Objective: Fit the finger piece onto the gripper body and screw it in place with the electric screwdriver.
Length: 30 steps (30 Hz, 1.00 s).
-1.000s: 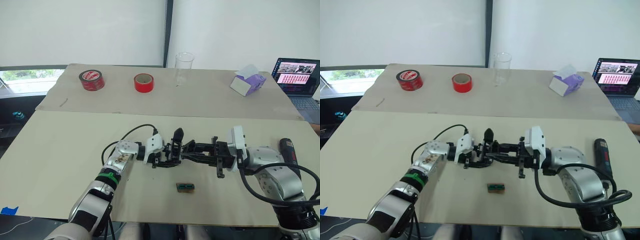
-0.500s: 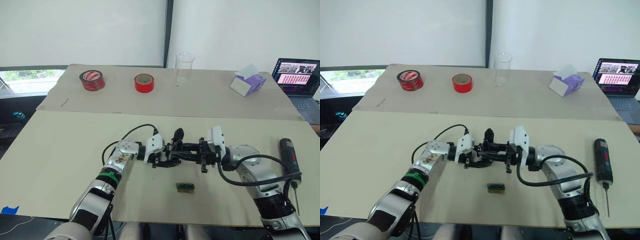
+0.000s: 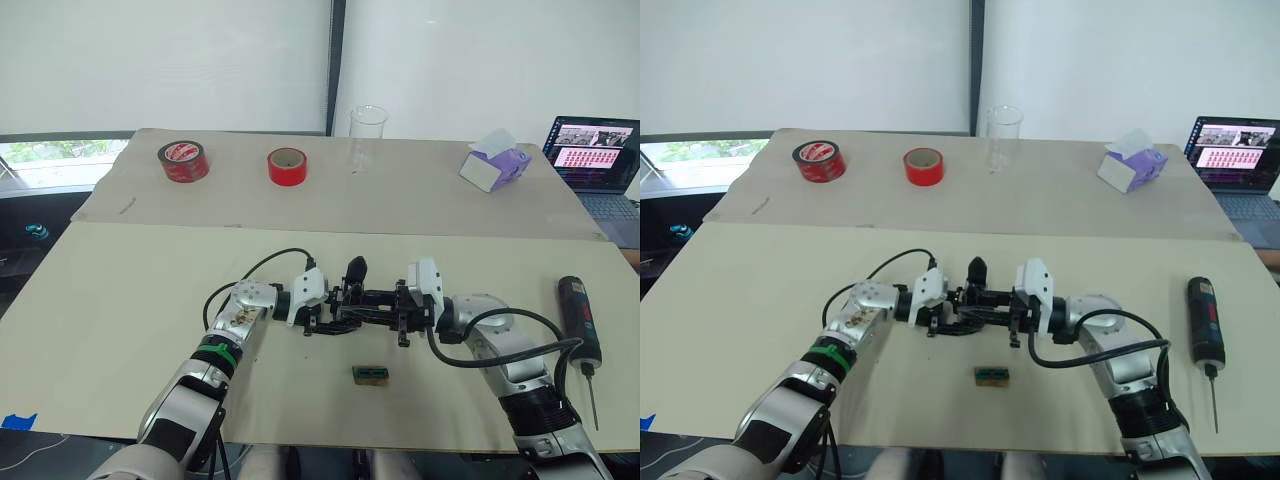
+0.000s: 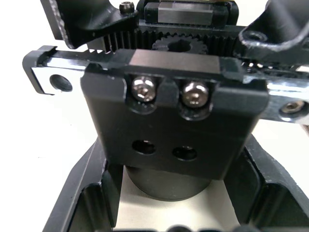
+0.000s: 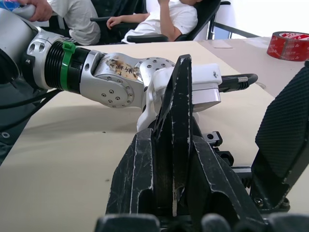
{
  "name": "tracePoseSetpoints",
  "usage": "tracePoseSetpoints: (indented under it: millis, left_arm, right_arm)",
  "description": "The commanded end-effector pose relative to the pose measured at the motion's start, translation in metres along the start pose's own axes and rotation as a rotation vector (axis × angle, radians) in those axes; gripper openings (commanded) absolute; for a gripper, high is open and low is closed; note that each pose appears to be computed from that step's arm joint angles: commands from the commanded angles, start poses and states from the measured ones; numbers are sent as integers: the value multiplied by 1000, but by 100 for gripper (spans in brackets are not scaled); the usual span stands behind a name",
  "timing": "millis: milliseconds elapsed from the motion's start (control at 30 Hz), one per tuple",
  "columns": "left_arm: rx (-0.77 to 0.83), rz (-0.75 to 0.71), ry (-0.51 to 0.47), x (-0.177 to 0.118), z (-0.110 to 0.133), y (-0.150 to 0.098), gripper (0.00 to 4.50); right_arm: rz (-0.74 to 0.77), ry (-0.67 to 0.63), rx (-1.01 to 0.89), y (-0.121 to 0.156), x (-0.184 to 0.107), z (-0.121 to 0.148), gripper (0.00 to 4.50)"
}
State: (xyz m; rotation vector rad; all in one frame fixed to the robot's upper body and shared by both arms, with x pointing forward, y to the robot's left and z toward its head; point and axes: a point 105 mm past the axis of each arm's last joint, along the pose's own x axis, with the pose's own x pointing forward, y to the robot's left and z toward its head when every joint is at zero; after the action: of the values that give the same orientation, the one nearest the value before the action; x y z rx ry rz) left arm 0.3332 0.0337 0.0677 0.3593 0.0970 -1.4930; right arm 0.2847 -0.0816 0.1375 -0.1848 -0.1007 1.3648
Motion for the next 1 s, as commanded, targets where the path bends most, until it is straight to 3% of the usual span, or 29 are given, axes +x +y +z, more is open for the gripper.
tracePoseSetpoints:
  millis: [33, 367, 800, 1000]
  left_arm:
    - [-43, -13, 63, -2, -18, -7, 232]
    - [-55, -18, 64, -1, -22, -11, 232]
    - [-61, -10, 67, -3, -24, -10, 232]
    - [-64, -13, 72, -3, -26, -13, 232]
  right_arm:
    - [1, -8, -13, 0, 3, 2, 41]
    - [12, 5, 1, 2, 10, -2, 41]
    - [80, 191, 106, 15, 6, -29, 41]
    - [-14, 245, 129, -2, 5, -43, 41]
